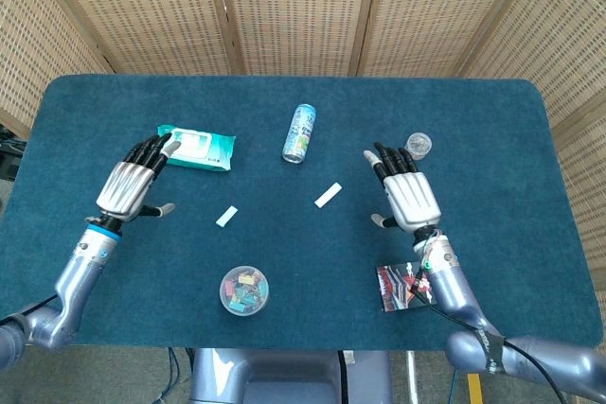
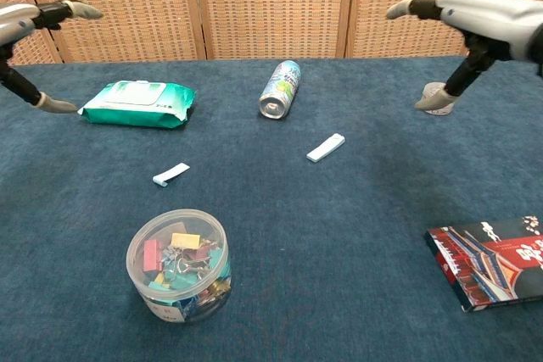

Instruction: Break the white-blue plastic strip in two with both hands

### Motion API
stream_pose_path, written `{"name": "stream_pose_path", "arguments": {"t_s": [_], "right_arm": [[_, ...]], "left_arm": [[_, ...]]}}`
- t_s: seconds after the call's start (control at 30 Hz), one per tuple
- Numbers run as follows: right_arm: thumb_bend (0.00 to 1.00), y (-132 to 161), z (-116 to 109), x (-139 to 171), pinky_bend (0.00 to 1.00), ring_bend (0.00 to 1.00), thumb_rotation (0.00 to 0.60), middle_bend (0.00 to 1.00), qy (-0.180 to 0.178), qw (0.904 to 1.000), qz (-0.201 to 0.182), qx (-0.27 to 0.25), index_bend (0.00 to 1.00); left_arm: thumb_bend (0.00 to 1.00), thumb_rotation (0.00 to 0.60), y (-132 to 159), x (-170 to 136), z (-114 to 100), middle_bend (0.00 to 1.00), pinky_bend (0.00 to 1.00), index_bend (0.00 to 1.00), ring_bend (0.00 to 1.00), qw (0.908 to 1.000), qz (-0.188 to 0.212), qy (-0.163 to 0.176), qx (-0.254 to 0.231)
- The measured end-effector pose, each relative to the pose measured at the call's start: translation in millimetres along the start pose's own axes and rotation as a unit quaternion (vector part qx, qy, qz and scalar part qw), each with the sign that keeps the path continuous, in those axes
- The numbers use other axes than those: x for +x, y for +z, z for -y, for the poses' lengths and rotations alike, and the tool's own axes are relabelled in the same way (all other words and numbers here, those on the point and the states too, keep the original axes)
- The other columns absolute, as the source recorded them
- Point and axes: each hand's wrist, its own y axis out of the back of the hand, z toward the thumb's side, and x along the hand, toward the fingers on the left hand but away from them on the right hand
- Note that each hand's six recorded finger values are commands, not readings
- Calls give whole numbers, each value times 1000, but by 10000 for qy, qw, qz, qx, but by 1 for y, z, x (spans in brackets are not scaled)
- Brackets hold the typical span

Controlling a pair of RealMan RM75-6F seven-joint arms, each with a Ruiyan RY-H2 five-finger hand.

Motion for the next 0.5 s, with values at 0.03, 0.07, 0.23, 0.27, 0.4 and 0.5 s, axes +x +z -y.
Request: {"name": "stream_pose_path", "arguments": {"t_s": [0.03, 0.07, 0.23, 0.27, 0.4, 0.5], "right_arm": [[0, -5, -4, 5, 0, 0, 600, 0, -71, 10000, -2, 10, 0], [0, -13, -8, 13, 0, 0, 600, 0, -172, 9998, -7, 29, 0], [0, -51, -25, 50, 0, 0, 600, 0, -640, 9979, 8, 81, 0], [0, -63, -29, 60, 0, 0, 600, 0, -780, 9969, 50, 113, 0], [0, -106, -38, 96, 0, 0, 600, 0, -1184, 9921, 275, 310, 0], [0, -130, -36, 128, 0, 0, 600, 0, -1204, 9913, 408, 350, 0]], "left_arm": [[0, 600, -5, -6, -6, 0, 51, 0, 0, 10000, -50, 59, -20], [0, 600, -9, -13, -11, 0, 36, 0, 0, 9999, -106, 119, -52], [0, 600, -42, -69, -34, 0, 0, 0, 0, 9971, -647, 328, -233], [0, 600, -48, -80, -36, 0, 0, 0, 0, 9961, -759, 354, -275], [0, 600, -68, -127, -41, 0, 0, 0, 0, 9896, -1196, 511, -608], [0, 600, -76, -157, -41, 0, 0, 0, 0, 9850, -1432, 533, -799]]}}
